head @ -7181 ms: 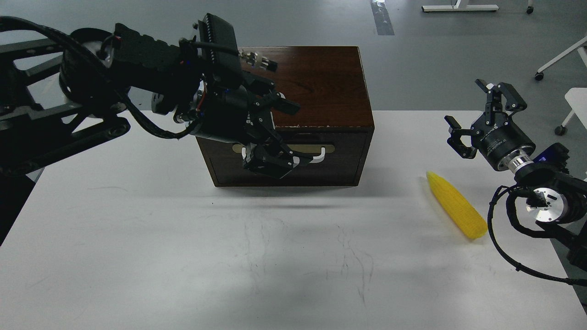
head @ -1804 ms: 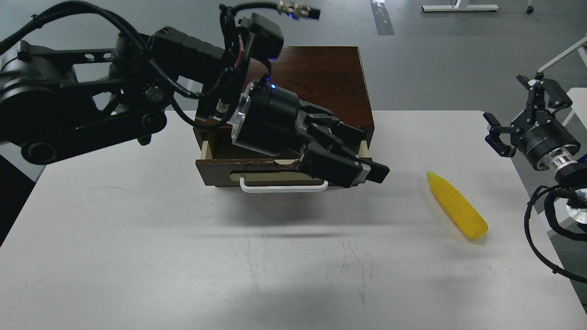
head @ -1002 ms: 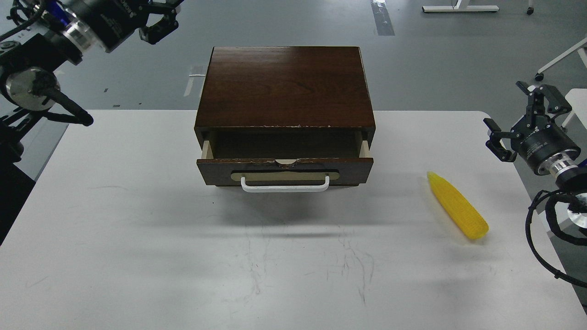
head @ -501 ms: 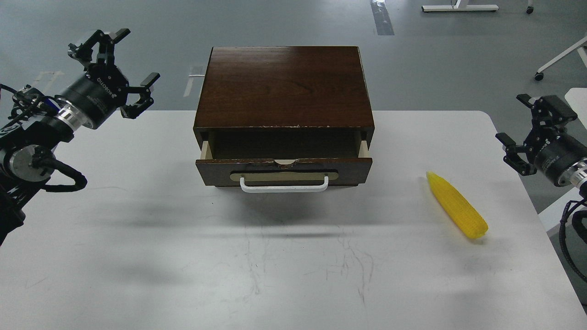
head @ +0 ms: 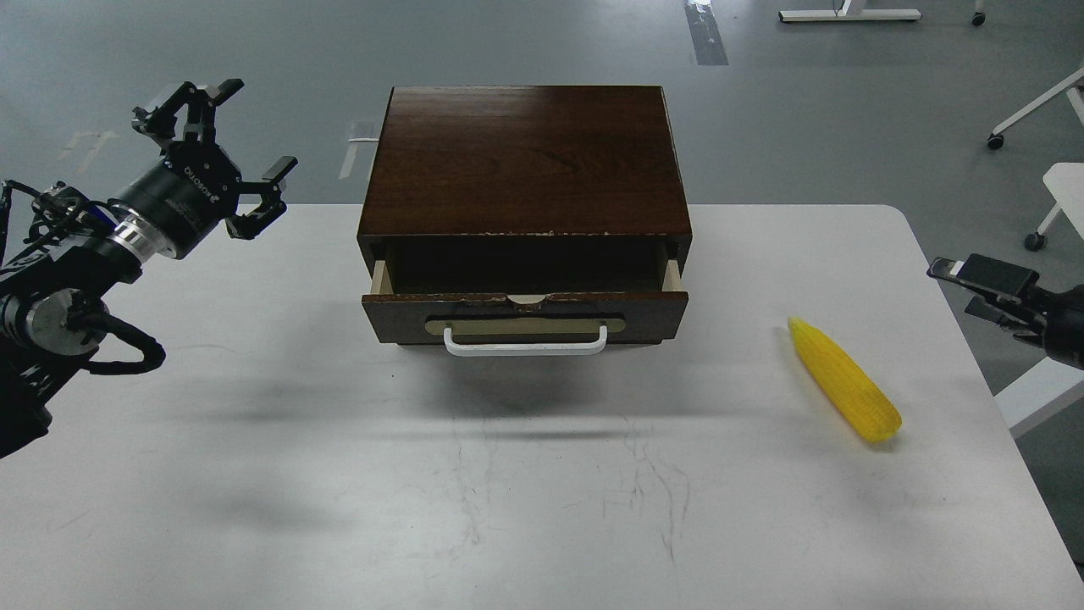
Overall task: Put corn in drawer with both arms
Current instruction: 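Lower the right gripper onto the yellow corn and grasp it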
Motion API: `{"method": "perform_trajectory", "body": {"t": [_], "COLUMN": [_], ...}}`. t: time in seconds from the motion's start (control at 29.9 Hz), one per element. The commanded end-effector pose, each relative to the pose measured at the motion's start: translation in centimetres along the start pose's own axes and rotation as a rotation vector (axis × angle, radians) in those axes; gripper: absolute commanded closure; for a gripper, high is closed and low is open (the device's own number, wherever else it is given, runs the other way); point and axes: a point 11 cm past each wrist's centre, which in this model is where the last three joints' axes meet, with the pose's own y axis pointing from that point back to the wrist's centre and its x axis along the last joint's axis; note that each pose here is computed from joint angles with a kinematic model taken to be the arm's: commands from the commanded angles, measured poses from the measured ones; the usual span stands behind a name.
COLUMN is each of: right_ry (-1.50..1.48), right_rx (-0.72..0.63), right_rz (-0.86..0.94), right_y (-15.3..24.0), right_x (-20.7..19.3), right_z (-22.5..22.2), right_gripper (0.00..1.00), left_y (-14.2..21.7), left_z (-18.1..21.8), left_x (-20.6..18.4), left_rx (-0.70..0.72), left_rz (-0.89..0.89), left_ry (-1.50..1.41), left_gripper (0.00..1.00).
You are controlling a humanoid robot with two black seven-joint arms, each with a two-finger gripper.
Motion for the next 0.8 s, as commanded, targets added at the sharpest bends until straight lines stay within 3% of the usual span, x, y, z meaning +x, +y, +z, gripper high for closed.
{"method": "perform_trajectory", "body": {"t": [0.0,0.53,0.77], "right_ry": [0.124,0.398,0.427], "right_rx": [-0.045,-0.029,0.001], "right_rz": [-0.074,-0.274,-0.310], "right_y": [-0.3,-5.7,-7.7], "right_x": [-1.1,-5.2,-6.4], "right_z": [0.5,-1.8,-3.0], "right_gripper": [0.00,0.00,0.06], "left_y": [0.0,-0.3,-0.3], "left_z": [0.0,0.1,0.3], "left_x": [0.0,-0.6,-0.6], "left_rx": [0.000,-0.019,-0.029], "left_rz": [-0.001,-0.018,-0.016], "left_ry": [0.001,0.007,0.009], "left_gripper": [0.02,0.02,0.01]}}
